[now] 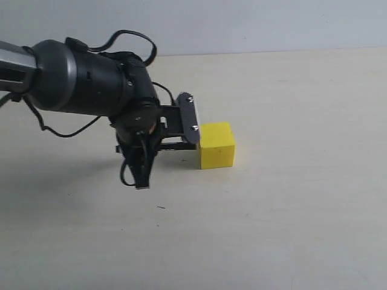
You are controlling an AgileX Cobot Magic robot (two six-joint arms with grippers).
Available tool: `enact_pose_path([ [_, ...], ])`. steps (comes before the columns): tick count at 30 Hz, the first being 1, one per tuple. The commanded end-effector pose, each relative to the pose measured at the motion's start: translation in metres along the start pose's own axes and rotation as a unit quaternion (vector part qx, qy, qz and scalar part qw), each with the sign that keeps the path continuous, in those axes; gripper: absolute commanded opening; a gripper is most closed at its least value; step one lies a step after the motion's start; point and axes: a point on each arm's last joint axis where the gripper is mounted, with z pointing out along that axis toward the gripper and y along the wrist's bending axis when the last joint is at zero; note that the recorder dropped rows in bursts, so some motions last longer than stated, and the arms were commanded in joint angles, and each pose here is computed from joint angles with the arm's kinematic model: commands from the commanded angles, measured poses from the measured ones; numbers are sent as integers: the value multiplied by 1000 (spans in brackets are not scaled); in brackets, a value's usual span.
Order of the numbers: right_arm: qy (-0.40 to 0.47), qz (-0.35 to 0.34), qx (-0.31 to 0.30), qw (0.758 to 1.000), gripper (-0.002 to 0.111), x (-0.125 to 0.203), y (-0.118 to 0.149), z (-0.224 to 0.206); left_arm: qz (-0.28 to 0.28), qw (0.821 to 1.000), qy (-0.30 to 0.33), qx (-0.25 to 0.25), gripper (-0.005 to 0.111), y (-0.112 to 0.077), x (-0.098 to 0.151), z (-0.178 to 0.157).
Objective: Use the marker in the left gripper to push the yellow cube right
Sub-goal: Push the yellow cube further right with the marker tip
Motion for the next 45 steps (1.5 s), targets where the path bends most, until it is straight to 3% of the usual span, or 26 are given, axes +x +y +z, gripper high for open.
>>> enact_pose_path([
  [1,-4,0,4,1000,0,1,0,0,-19,999,-22,-12,0,-3,-28,-12],
  [7,-4,0,4,1000,0,1,0,0,-39,998,51,-7,0,9,-6,-9],
  [11,-4,0,4,1000,0,1,0,0,-43,997,58,-4,0,10,-2,-7],
  [19,-4,0,4,1000,0,1,0,0,-21,998,-56,-14,0,-4,-44,-5],
  [24,-4,0,4,1000,0,1,0,0,2,998,-54,-12,0,-19,-68,-4],
  [33,-4,0,4,1000,0,1,0,0,-25,999,32,-14,0,1,-38,4],
  [37,-4,0,4,1000,0,1,0,0,-29,999,-3,-20,0,4,-44,5],
  [42,-4,0,4,1000,0,1,0,0,-1,995,-97,-26,0,-14,-77,7],
  [45,-4,0,4,1000,0,1,0,0,-4,995,-98,-30,0,-19,-92,4],
])
